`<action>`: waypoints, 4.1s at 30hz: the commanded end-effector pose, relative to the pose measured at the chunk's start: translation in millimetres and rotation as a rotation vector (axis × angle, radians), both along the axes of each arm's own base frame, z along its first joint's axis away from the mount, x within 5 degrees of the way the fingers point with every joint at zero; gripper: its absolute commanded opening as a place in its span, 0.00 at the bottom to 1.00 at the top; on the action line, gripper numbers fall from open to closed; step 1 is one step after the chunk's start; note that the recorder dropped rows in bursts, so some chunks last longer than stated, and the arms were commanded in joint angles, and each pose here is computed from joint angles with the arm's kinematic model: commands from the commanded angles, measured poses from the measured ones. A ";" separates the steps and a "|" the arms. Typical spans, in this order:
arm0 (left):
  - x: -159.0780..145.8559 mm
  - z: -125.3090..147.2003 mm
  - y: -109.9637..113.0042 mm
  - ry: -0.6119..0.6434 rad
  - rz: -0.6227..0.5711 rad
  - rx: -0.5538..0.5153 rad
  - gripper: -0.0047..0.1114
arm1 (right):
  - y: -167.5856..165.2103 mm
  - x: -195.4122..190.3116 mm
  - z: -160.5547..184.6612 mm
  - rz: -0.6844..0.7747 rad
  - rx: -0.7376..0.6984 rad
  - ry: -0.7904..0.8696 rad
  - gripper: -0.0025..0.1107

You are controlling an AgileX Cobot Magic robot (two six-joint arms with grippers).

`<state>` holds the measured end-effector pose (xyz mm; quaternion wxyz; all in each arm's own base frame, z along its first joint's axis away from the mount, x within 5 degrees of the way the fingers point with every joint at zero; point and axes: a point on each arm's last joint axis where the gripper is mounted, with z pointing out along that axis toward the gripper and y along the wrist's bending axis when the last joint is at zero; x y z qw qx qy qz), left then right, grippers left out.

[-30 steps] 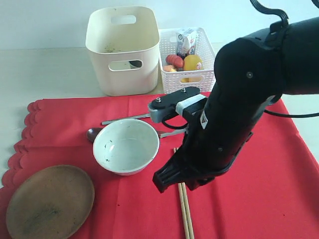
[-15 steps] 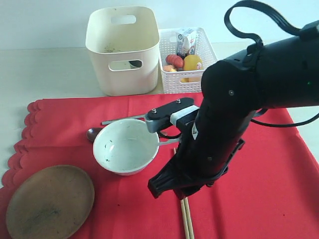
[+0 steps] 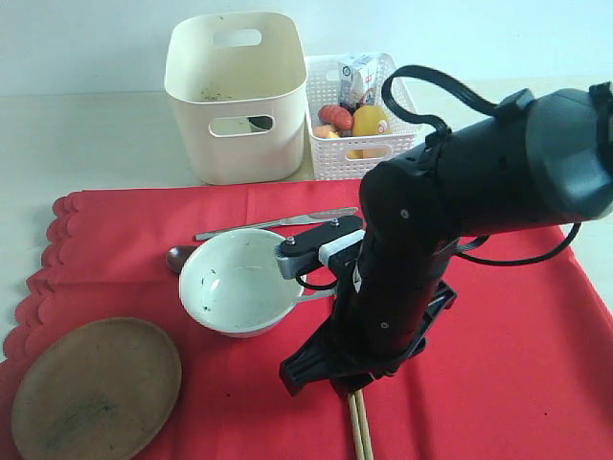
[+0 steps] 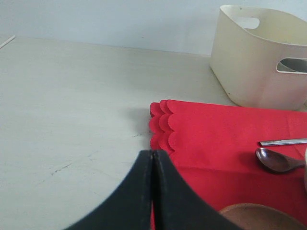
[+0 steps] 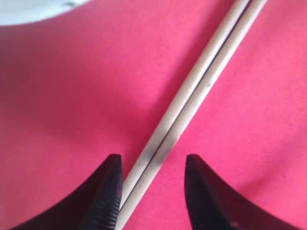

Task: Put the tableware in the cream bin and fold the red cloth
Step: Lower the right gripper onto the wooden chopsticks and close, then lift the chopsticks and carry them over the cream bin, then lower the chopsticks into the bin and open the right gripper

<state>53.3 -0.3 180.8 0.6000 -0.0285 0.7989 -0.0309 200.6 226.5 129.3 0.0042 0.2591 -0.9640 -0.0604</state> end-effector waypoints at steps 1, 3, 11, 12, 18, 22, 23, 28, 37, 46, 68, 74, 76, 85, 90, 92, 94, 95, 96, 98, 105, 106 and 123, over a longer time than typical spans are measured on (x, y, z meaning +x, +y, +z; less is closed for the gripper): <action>0.0 0.5 0.1 -0.015 0.001 0.000 0.04 | -0.4 -0.1 -9.1 -0.017 -0.021 0.016 0.39; 0.0 0.5 0.1 -0.015 0.001 0.000 0.04 | -0.3 -0.2 -11.8 -0.021 -0.026 0.024 0.39; 0.0 0.5 0.1 -0.015 0.001 0.002 0.04 | 0.6 -0.9 -12.4 -0.070 -0.021 0.039 0.39; 0.0 0.5 0.1 -0.015 0.001 0.002 0.04 | 0.6 -0.9 -12.4 -0.081 -0.021 0.040 0.39; 0.0 0.5 0.1 -0.015 0.001 -0.001 0.04 | 0.8 -0.7 -12.4 -0.123 -0.021 0.041 0.39; 0.0 0.5 0.1 -0.015 0.001 -0.001 0.04 | 1.0 -0.4 -14.9 -0.158 -0.027 0.048 0.39; 0.0 0.5 0.1 -0.015 0.001 -0.001 0.04 | 1.3 0.0 -16.5 -0.168 -0.027 0.047 0.39; 0.0 0.5 0.1 -0.015 0.001 0.002 0.04 | 1.2 0.9 -28.0 -0.187 -0.052 0.059 0.39; 0.0 0.5 0.1 -0.015 0.002 -0.001 0.04 | -0.4 5.5 -36.1 -0.204 -0.081 0.019 0.18; 0.0 0.5 0.1 -0.015 0.001 0.001 0.04 | -3.1 3.6 -25.2 -0.191 -0.090 0.019 0.02; 0.0 0.5 0.1 -0.015 0.002 -0.001 0.04 | -11.1 19.1 97.3 -0.058 -0.014 -0.296 0.02; 0.0 0.5 0.1 -0.015 0.002 -0.001 0.04 | 5.0 44.5 156.1 -0.038 0.057 -0.488 0.02; 0.0 0.5 0.1 -0.015 0.001 0.001 0.04 | 10.2 52.7 180.3 -0.038 0.097 -0.569 0.02; 0.0 0.5 0.1 -0.015 0.002 -0.001 0.04 | 31.5 107.7 236.9 -0.086 0.258 -0.805 0.02; 0.0 0.5 0.1 -0.015 0.001 0.001 0.04 | 50.8 143.8 227.0 -0.097 0.353 -0.878 0.02; 0.0 0.5 0.1 -0.015 0.001 0.001 0.04 | 57.5 153.1 220.8 -0.094 0.379 -0.896 0.02; 0.0 0.5 0.1 -0.015 0.002 -0.001 0.04 | 66.7 162.2 213.0 -0.081 0.403 -0.918 0.02; 0.0 0.5 0.1 -0.015 0.002 -0.001 0.04 | 71.1 166.7 208.2 -0.076 0.410 -0.925 0.02; 0.0 0.5 0.1 -0.015 0.002 -0.001 0.04 | 75.7 171.2 204.0 -0.072 0.423 -0.933 0.02; 0.0 0.5 0.1 -0.015 0.002 -0.001 0.04 | 83.6 179.2 196.6 -0.062 0.440 -0.950 0.02; 0.0 0.5 0.1 -0.015 0.001 0.001 0.04 | 105.7 201.9 173.7 0.009 0.483 -1.049 0.02; 0.0 0.5 0.1 -0.015 0.001 0.001 0.04 | 108.5 204.2 170.5 0.021 0.492 -1.063 0.02; 0.0 0.5 0.1 -0.015 0.001 0.001 0.04 | 122.5 231.7 101.1 0.171 0.465 -1.128 0.02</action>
